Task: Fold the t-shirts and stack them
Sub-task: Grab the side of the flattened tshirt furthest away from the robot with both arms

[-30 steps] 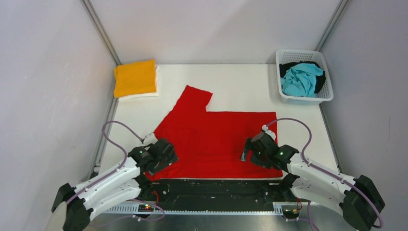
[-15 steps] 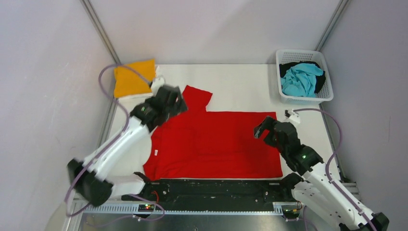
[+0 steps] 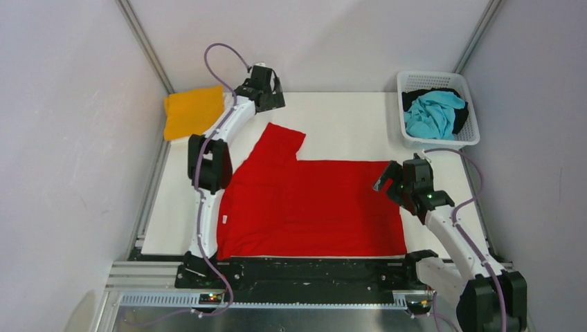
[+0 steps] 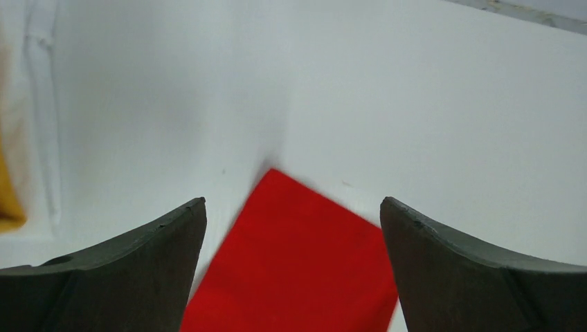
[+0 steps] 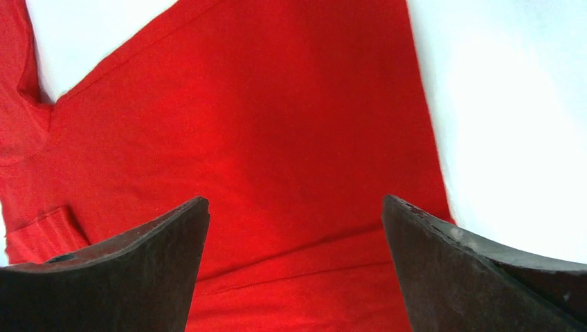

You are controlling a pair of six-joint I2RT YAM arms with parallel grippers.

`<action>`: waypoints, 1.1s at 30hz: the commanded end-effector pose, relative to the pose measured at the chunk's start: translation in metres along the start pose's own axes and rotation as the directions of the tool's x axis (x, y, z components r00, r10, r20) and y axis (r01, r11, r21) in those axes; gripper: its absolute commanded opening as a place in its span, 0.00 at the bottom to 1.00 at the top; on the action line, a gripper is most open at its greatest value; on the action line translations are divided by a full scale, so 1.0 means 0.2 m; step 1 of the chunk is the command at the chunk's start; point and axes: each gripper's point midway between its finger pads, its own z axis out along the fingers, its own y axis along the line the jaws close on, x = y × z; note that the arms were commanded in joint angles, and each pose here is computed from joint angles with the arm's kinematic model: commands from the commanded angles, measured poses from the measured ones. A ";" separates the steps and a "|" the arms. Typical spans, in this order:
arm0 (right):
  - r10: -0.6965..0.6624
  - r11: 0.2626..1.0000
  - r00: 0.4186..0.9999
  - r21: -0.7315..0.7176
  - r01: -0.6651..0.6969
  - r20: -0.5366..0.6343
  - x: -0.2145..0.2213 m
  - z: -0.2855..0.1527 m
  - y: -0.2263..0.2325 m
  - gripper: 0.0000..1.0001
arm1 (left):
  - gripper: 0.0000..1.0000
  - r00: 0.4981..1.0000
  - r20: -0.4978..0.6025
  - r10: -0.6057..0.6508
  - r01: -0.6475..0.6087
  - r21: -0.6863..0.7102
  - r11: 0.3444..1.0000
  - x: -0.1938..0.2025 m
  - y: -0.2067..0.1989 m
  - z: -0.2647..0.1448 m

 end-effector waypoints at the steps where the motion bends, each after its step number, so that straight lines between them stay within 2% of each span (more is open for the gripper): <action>1: -0.009 0.994 1.000 -0.109 0.006 -0.027 -0.03 0.03 0.11 0.99 | 1.00 0.999 0.008 0.049 -0.049 0.027 0.998 -0.02 -0.04 0.13; 5: -0.009 0.993 0.999 -0.119 0.003 -0.047 -0.02 0.05 0.11 0.99 | 1.00 0.997 -0.073 0.001 0.004 0.073 0.997 0.11 -0.05 0.26; 10: -0.004 0.991 0.999 -0.133 -0.001 -0.035 -0.04 0.04 0.12 0.99 | 1.00 0.971 -0.182 -0.155 0.176 0.107 0.979 0.23 -0.02 0.35; 12: -0.002 0.990 1.000 -0.140 -0.002 -0.030 -0.05 0.03 0.12 0.99 | 1.00 0.959 -0.219 -0.181 0.212 0.124 0.969 0.26 -0.02 0.38; 18: 0.002 0.990 1.000 -0.140 -0.005 -0.021 -0.06 0.03 0.12 1.00 | 1.00 0.936 -0.304 -0.175 0.231 0.157 0.960 0.38 -0.03 0.34; 21: 0.002 0.990 1.000 -0.141 -0.005 -0.023 -0.05 0.04 0.12 0.99 | 0.96 0.927 -0.336 -0.166 0.230 0.159 0.960 0.44 -0.04 0.31; 26: 0.001 0.991 1.000 -0.133 -0.005 -0.024 -0.04 0.04 0.10 0.99 | 0.91 0.928 -0.362 -0.094 0.190 0.240 0.952 0.48 -0.13 0.26; 28: 0.001 0.991 1.000 -0.132 -0.004 -0.024 -0.04 0.03 0.10 1.00 | 0.88 0.919 -0.384 -0.090 0.201 0.261 0.944 0.51 -0.16 0.26; 33: -0.003 0.993 1.000 -0.116 0.002 -0.008 -0.05 0.02 0.08 0.99 | 0.73 0.914 -0.397 -0.084 0.188 0.231 0.955 0.56 -0.15 0.25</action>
